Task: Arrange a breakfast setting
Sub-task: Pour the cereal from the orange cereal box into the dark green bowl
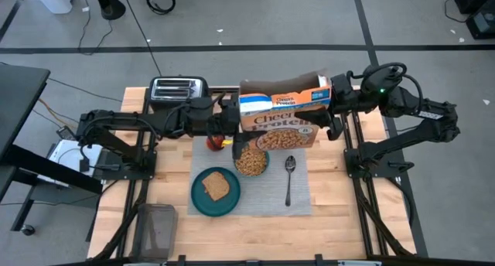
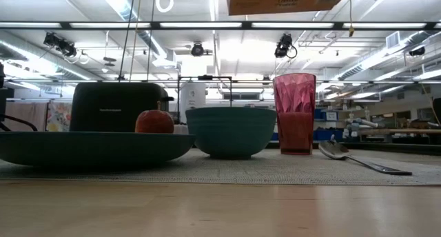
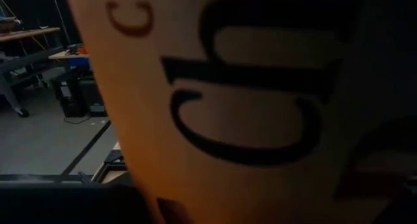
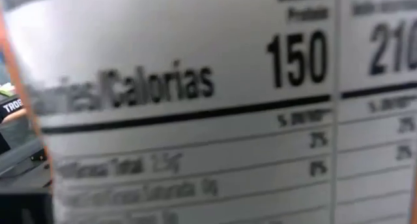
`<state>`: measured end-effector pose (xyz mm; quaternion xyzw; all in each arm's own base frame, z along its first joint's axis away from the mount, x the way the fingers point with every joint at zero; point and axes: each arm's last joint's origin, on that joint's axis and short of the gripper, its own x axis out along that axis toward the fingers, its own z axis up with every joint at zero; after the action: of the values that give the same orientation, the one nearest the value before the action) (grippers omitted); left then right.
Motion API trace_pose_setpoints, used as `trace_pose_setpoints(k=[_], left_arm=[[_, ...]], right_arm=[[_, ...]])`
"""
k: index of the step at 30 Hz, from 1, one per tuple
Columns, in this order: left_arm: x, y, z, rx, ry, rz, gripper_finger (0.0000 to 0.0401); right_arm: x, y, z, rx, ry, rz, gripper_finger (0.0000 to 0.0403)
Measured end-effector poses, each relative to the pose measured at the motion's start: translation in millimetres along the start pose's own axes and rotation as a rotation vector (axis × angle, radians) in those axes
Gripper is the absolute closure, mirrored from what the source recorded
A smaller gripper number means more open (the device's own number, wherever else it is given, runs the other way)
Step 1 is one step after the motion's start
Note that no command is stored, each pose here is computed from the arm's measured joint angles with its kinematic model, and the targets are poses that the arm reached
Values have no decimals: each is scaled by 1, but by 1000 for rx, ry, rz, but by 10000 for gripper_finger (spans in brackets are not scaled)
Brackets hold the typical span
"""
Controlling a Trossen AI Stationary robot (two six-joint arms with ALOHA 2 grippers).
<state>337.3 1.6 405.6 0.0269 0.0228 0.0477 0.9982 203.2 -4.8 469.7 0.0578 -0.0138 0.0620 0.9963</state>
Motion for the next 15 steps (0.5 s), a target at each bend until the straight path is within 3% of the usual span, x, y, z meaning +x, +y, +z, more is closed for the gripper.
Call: trace_pose_setpoints(k=[8,15], left_arm=[[0,8,2,-63,-22,43,142],[-30,14,24,-75,-60,87,91]], right_arm=[[-2,-1,0,6,-3,-45,222],[-20,0,2,-27,11,-131,222]])
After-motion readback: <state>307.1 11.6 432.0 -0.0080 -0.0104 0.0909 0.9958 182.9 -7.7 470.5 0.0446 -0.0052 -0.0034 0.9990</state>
